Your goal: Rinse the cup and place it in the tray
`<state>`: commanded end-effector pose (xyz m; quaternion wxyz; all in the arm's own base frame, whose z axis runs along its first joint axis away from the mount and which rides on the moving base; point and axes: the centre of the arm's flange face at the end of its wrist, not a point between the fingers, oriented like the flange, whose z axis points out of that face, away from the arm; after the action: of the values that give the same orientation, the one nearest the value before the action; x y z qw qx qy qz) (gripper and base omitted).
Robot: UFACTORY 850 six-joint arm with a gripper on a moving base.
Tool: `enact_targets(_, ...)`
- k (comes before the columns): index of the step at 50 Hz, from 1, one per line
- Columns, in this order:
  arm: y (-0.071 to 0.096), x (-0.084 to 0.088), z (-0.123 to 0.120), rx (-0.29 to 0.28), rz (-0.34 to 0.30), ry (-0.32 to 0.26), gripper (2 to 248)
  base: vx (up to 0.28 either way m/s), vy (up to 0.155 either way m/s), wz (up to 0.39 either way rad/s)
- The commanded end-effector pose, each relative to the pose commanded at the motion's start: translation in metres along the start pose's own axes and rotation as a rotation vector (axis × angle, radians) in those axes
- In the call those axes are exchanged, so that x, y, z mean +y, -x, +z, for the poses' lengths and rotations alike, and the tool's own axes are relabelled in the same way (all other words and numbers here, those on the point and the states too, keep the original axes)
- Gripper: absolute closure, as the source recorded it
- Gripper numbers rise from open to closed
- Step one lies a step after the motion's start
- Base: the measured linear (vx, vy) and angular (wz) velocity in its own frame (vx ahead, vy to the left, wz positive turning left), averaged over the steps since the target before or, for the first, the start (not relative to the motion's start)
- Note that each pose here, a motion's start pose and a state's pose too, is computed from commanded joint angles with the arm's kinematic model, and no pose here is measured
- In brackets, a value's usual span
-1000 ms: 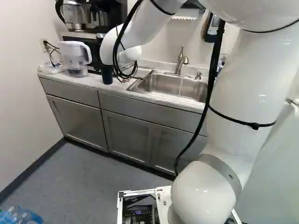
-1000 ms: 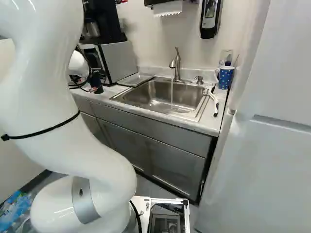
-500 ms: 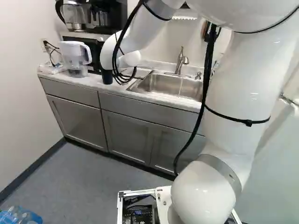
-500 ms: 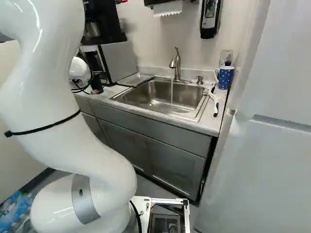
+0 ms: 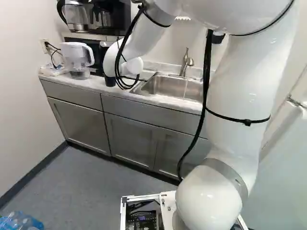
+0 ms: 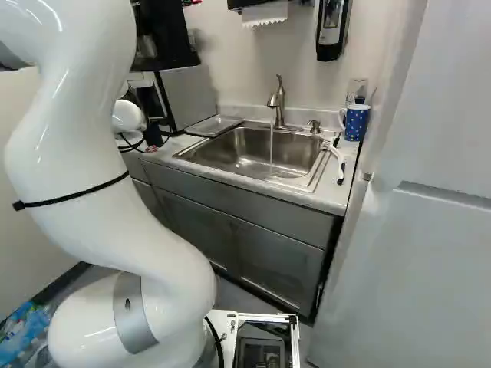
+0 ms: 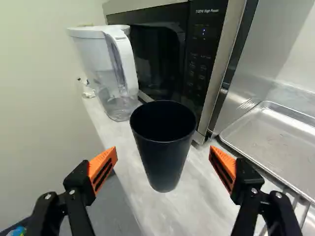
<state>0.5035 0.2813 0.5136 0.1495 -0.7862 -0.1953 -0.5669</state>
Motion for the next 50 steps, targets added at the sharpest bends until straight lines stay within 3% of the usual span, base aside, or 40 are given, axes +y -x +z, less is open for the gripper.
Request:
enact_targets(25, 0.015, 0.002, 0.016, 0.056, 0.0, 0.004, 3, 0.0, 0.0, 0.0)
enact_targets(50, 0.029, 0.002, 0.026, 0.148, -0.001, 0.004, 3, 0.0, 0.0, 0.0)
